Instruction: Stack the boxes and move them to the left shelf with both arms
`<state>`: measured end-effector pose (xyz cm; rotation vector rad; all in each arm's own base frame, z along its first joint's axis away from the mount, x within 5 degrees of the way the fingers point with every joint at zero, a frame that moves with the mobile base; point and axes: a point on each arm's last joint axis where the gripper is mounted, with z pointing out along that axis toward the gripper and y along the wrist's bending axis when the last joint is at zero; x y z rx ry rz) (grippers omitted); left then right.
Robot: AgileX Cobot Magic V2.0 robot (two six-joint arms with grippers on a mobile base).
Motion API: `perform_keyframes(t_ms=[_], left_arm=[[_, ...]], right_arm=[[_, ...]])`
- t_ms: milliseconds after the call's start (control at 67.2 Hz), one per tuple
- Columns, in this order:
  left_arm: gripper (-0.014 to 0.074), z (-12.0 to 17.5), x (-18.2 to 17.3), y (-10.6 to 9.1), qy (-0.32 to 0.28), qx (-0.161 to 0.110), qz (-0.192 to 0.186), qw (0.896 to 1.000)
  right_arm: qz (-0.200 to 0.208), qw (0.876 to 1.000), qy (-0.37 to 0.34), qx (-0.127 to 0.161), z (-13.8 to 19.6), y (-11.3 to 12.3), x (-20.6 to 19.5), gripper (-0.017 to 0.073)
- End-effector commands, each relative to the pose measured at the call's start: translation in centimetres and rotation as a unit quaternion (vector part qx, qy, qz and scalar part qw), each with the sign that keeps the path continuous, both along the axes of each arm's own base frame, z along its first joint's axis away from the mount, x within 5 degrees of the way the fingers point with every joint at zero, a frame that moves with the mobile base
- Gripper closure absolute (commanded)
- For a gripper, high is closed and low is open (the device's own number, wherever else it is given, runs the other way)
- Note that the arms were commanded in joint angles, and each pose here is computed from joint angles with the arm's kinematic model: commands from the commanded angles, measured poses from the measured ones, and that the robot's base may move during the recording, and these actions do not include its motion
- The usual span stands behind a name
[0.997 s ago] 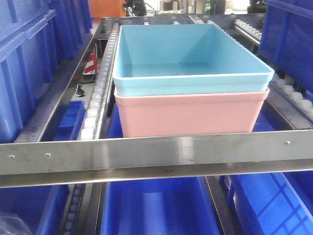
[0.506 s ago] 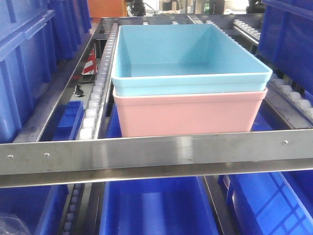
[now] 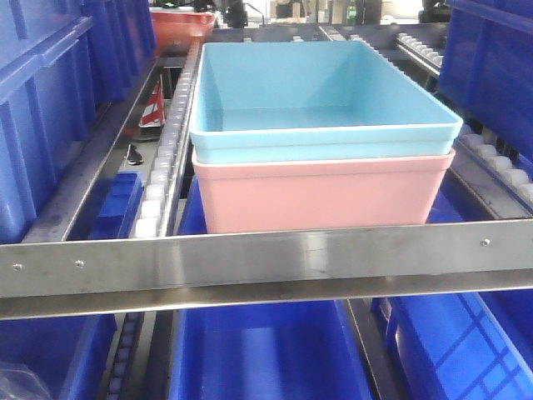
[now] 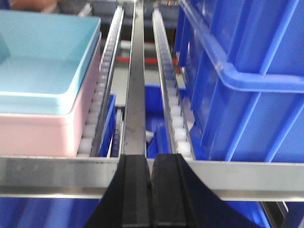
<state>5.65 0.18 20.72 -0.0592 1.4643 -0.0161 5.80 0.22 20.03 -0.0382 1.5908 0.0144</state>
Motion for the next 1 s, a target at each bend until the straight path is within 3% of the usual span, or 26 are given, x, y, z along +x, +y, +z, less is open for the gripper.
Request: perform_keyframes(t_ms=[0,982], left_arm=[[0.0596,1.05,-0.33,0.05,-0.057,0.003,0.004,0.998],[0.0596,1.04,-0.31,0.05,-0.056,0.003,0.004,0.998]], right_arm=[[-0.01,0.997,-0.074,-0.007,1.35,-0.15,-0.43,0.0504],[-0.009,0.997,-0.073,-0.007,1.4,-0.15,-0.44,0.0504]])
